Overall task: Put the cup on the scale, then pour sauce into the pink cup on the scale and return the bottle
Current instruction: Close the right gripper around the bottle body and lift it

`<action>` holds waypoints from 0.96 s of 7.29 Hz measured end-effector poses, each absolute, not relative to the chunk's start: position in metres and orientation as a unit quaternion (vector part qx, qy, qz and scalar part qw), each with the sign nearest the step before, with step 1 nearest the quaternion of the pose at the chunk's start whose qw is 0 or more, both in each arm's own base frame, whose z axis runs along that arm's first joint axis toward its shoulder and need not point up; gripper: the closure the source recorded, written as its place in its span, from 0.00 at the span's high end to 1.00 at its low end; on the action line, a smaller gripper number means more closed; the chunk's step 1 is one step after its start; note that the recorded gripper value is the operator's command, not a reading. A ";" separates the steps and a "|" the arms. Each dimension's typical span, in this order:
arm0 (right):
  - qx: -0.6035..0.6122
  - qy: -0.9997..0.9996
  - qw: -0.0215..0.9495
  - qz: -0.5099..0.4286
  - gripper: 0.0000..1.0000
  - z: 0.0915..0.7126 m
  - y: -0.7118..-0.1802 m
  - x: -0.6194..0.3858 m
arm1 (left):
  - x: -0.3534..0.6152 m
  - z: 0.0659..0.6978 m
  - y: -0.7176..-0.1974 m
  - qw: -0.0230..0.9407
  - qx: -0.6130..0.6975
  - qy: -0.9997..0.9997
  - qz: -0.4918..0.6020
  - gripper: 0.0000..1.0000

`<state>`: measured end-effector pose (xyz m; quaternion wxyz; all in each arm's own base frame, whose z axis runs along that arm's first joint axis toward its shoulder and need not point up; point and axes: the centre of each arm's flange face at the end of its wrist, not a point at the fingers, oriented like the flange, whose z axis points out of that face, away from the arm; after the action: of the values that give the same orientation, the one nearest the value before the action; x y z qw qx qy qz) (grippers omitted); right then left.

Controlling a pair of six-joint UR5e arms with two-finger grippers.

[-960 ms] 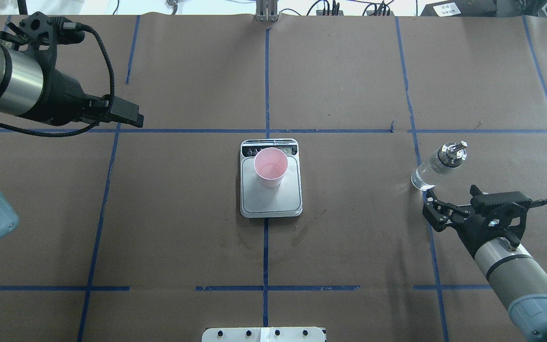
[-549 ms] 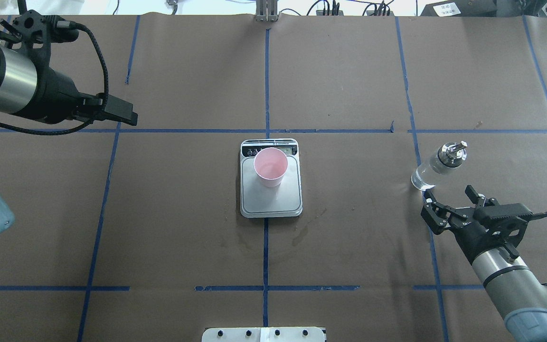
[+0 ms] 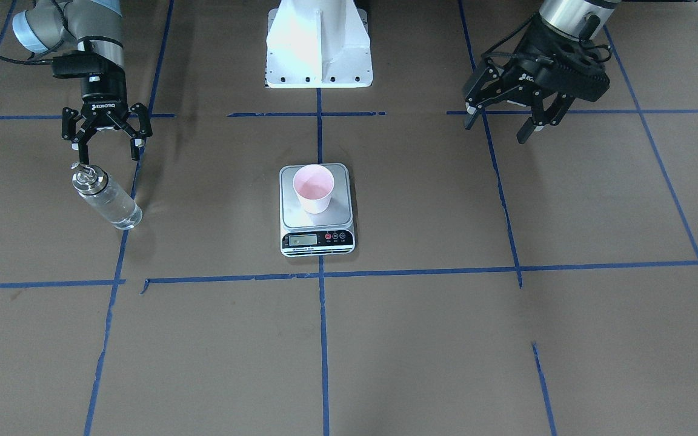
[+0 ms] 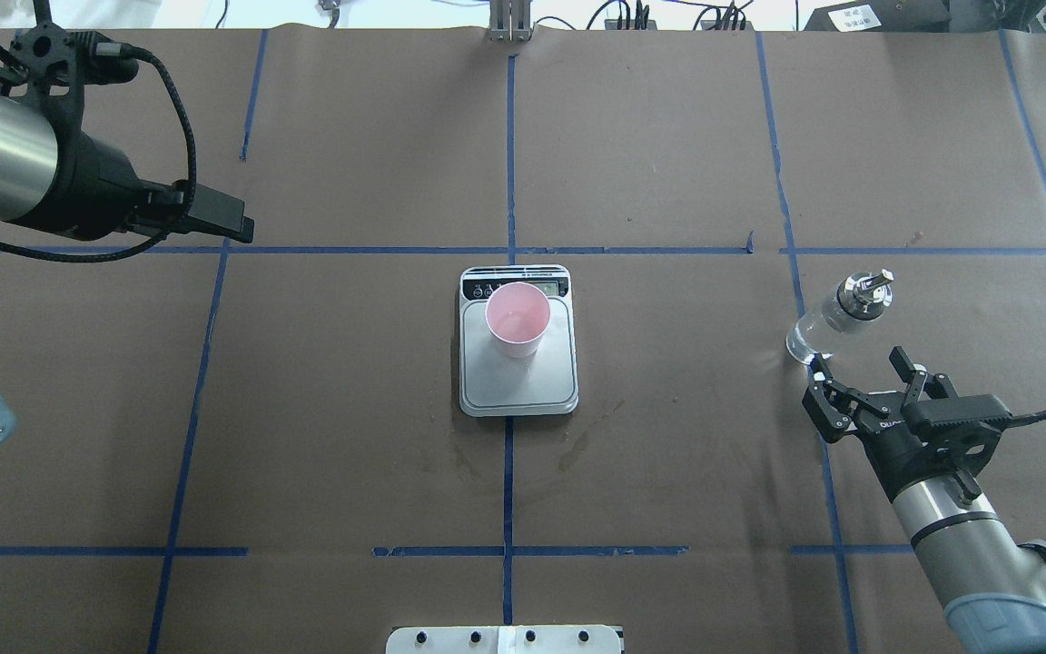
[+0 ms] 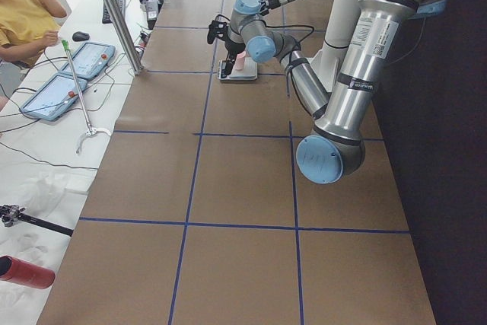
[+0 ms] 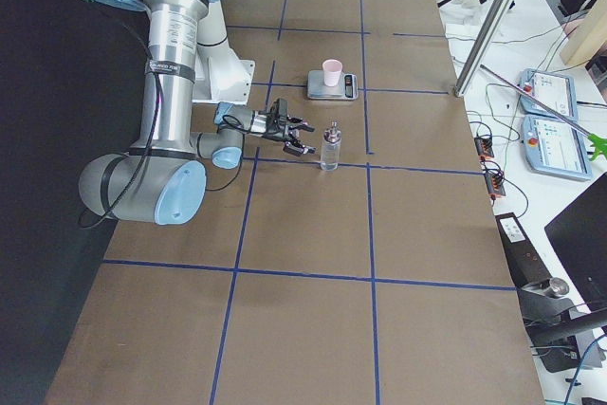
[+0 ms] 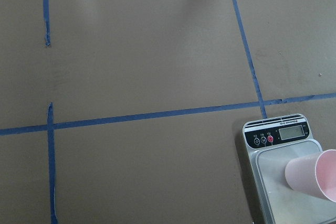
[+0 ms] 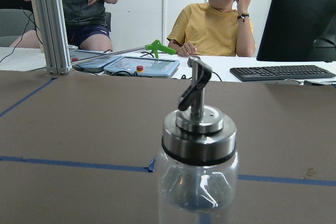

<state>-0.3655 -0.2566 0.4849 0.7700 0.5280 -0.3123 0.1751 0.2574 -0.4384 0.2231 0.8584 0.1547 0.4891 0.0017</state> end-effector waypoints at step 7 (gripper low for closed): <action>0.531 -0.299 0.776 0.161 1.00 0.497 -0.260 -0.380 | 0.258 0.223 -0.437 0.860 0.152 0.488 0.002 0.99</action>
<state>-0.3798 -0.2599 0.4973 0.7762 0.5311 -0.2994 0.1607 0.2578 -0.4372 0.2229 0.8597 0.1523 0.4876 0.0025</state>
